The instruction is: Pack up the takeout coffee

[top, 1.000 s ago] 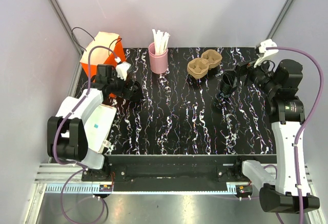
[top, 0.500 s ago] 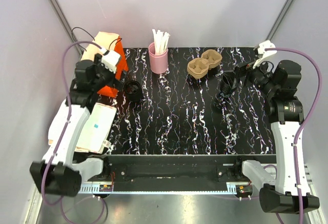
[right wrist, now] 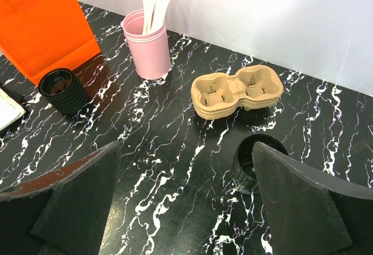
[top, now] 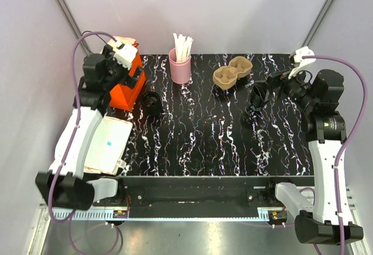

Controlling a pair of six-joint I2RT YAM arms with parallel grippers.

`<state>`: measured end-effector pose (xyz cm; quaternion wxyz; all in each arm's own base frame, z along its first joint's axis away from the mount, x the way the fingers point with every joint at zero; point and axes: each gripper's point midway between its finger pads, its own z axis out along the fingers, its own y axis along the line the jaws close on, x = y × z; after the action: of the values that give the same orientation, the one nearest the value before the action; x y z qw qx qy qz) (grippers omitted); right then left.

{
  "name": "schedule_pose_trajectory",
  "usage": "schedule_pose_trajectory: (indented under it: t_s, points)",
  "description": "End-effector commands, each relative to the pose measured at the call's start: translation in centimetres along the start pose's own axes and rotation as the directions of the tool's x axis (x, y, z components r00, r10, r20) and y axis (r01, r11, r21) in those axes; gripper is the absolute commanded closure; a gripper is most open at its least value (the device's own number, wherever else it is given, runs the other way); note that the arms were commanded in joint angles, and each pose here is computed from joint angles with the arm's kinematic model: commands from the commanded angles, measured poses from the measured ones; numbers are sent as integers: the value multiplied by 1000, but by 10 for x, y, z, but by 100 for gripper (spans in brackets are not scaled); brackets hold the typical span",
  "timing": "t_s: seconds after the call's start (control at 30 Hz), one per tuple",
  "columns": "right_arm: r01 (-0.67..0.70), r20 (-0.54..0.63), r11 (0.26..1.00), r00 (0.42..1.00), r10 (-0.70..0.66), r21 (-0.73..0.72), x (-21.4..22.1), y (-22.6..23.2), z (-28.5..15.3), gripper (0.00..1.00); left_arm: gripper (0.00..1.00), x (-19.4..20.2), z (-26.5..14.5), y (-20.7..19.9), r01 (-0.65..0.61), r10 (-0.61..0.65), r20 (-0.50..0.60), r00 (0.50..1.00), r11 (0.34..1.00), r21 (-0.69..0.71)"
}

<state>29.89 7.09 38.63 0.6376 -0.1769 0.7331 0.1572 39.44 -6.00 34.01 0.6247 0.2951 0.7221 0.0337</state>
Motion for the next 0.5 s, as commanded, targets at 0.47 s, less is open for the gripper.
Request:
schedule_pose_trajectory:
  t_s: [0.47]
  points:
    - [44, 38, 999, 998, -44, -11, -8, 2, 0, 0, 7, 21, 59, 53, 29, -33, -92, 995, 999, -42]
